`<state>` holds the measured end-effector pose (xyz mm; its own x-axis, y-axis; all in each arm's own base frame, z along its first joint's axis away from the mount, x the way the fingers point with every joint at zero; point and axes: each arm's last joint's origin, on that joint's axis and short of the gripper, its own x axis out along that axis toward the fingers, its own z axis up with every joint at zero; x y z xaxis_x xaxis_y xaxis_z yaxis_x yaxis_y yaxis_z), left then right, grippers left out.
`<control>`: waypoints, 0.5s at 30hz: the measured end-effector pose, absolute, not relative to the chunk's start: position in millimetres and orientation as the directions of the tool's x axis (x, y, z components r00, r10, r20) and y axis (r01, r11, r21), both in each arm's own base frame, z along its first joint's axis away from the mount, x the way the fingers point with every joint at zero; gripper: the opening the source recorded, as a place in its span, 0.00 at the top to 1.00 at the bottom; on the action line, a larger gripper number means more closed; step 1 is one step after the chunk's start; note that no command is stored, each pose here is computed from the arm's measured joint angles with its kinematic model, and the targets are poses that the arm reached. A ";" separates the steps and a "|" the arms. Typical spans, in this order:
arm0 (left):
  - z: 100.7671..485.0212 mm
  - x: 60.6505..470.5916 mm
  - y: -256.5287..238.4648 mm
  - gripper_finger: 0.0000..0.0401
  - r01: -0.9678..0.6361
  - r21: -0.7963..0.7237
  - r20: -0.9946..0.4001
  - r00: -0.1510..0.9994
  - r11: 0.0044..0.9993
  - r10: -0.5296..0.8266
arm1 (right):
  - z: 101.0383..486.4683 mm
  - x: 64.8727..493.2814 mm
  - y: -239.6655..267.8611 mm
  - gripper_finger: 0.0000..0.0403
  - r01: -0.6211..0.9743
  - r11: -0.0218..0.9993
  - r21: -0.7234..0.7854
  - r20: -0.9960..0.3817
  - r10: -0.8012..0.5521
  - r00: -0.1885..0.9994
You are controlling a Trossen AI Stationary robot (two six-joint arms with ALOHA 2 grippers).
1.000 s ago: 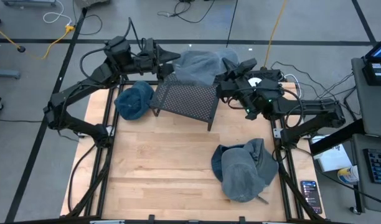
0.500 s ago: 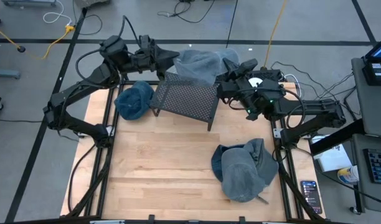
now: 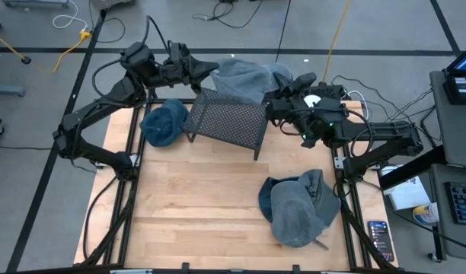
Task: Pick & Place hat
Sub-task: Put the left gray cap on the shelf
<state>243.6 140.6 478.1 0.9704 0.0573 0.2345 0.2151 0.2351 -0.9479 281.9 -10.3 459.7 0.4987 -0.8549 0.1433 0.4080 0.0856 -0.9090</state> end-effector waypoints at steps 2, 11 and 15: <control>479.6 242.1 142.2 0.98 0.227 -0.946 0.247 0.967 0.233 0.061 | 457.5 282.4 -4.3 0.79 0.408 0.112 -0.906 0.129 -0.845 0.519; 482.9 235.0 149.4 0.99 0.256 -0.939 0.267 0.963 0.230 0.017 | 445.7 282.6 29.7 0.33 0.436 0.273 -0.857 0.058 -0.791 0.609; 482.7 231.3 154.0 0.99 0.253 -0.937 0.261 0.965 0.239 0.003 | 445.0 279.3 42.4 0.14 0.540 0.356 -0.763 0.048 -0.802 0.595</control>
<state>231.3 154.0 482.7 0.9654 0.0028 0.2607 0.2525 0.2395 -0.9375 279.3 42.4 445.0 0.5952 -0.8022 0.0476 0.5402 0.3556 -0.7627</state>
